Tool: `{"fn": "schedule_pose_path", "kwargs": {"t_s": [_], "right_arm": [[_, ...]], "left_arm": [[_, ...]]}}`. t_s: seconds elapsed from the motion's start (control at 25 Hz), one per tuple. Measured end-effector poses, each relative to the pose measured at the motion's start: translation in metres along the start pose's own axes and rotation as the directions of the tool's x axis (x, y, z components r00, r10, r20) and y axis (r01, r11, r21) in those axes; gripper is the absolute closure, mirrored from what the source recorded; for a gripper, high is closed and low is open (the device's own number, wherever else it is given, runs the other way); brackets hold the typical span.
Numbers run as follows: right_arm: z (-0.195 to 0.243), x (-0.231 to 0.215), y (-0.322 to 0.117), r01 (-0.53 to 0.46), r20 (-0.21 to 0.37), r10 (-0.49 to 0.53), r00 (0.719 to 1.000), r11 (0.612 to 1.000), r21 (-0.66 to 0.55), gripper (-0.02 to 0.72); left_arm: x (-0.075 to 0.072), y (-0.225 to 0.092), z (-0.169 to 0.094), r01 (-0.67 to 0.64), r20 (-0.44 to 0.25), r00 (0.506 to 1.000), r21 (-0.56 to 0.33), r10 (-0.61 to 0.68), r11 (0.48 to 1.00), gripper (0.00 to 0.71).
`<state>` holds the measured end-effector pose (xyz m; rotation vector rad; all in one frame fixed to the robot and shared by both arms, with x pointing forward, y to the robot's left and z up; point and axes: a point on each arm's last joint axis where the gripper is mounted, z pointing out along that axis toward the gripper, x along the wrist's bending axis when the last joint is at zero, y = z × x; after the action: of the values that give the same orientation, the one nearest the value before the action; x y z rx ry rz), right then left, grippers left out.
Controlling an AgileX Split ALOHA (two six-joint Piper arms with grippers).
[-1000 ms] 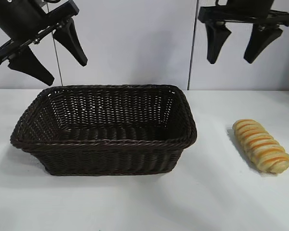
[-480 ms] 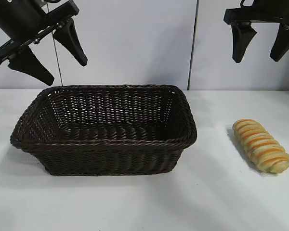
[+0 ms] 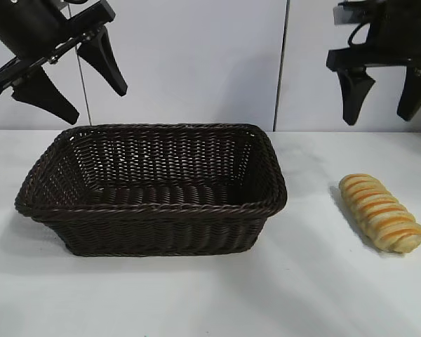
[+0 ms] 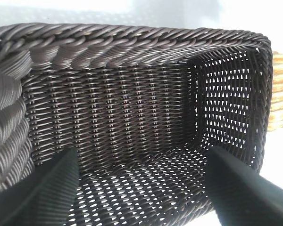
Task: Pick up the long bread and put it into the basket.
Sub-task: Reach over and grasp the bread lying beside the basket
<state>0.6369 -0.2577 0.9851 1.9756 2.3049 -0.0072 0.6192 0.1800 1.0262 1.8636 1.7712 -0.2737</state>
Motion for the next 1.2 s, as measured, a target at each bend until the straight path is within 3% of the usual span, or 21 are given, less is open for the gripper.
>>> {"fn": "schedule_pose_path", "kwargs": {"t_s": [0.32, 0.8, 1.08, 1.2], "right_arm": [[0.008, 0.001, 0.002, -0.004, 0.000, 0.004, 1.000, 0.999, -0.036, 0.136], [0.068, 0.005, 0.007, 0.008, -0.004, -0.008, 1.000, 0.996, 0.091, 0.136], [0.076, 0.006, 0.008, 0.010, -0.005, -0.009, 1.000, 0.995, 0.096, 0.137], [0.077, 0.006, 0.008, 0.010, -0.005, -0.009, 1.000, 0.995, 0.095, 0.219]], "left_arm": [[0.000, 0.000, 0.000, 0.000, 0.000, 1.000, 0.000, 0.000, 1.000, 0.169], [0.000, 0.000, 0.000, 0.000, 0.000, 1.000, 0.000, 0.000, 1.000, 0.169], [0.000, 0.000, 0.000, 0.000, 0.000, 1.000, 0.000, 0.000, 1.000, 0.169], [0.000, 0.000, 0.000, 0.000, 0.000, 1.000, 0.000, 0.000, 1.000, 0.169]]}}
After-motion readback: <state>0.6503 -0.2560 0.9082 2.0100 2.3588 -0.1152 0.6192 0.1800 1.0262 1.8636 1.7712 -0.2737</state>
